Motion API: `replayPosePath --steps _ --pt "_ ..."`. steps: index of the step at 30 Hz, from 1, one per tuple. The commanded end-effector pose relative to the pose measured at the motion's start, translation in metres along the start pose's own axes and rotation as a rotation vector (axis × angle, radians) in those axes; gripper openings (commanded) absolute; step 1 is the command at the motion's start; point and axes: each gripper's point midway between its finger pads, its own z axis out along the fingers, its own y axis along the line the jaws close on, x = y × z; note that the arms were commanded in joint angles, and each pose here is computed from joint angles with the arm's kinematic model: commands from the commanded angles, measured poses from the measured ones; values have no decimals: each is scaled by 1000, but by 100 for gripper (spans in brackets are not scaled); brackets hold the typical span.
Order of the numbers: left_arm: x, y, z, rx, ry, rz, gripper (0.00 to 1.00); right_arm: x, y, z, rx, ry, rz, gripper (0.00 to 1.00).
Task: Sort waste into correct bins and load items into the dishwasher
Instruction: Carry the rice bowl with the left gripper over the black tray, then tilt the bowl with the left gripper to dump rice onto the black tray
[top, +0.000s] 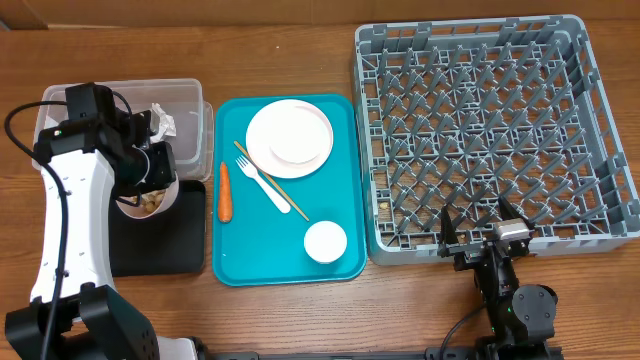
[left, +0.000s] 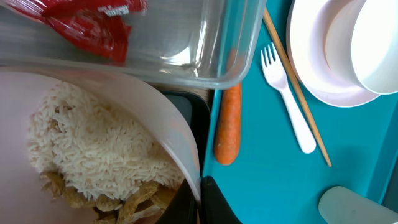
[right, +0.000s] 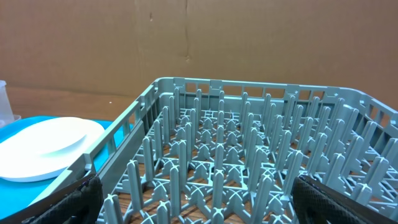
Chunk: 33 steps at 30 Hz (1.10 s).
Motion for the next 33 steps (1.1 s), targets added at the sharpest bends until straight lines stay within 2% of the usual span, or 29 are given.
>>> replayPosePath --steps 1,13,18,26,33 --pt "-1 -8 -5 41 -29 -4 4 2 -1 0 5 -5 -4 100" --pt "-6 -2 -2 18 -52 12 5 2 -1 0 5 -5 -4 100" --pt "1 14 -3 -9 -31 -75 4 2 -1 0 5 -5 -4 100" --pt "26 -11 -7 173 57 10 4 2 -1 0 5 -5 -4 100" --pt "31 -39 -9 367 35 142 4 2 -1 0 5 -5 -4 100"
